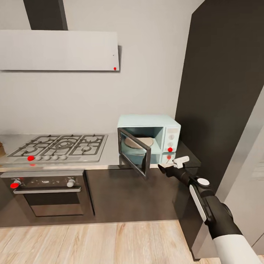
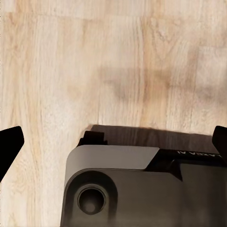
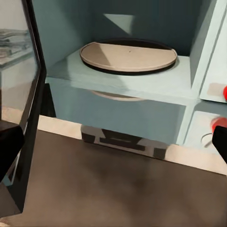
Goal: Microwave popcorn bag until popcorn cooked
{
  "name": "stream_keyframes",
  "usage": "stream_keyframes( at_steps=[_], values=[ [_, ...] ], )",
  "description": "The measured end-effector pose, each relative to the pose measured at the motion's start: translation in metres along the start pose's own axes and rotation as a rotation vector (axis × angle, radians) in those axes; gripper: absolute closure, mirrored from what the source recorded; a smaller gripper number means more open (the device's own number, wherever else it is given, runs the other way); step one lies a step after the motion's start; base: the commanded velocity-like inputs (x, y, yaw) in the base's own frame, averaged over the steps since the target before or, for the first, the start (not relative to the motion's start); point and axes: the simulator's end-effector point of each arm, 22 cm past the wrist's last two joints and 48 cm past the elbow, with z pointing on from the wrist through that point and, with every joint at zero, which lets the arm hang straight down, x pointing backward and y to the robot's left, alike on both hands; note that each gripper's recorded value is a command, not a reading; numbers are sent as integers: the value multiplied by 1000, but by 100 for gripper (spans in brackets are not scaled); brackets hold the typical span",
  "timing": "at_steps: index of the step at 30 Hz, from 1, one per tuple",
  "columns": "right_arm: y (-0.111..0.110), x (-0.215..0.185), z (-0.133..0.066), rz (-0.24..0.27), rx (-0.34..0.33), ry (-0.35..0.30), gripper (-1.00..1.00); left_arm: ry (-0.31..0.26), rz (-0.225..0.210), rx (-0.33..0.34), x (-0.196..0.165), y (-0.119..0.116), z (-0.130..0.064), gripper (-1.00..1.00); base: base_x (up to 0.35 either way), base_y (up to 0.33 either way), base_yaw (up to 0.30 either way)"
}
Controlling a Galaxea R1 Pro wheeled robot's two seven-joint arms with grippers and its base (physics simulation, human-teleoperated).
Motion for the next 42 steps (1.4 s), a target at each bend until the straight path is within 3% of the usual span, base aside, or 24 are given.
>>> stream_keyframes(
  at_steps=[11, 42],
  values=[
    [25, 0, 6, -1, -39, -1, -100, 0, 0, -1, 0, 1, 0, -100, 26, 0, 59],
    [27, -5, 5, 0, -42, -12, -100, 0, 0, -1, 0, 1, 0, -100, 22, 0, 30]
  ],
)
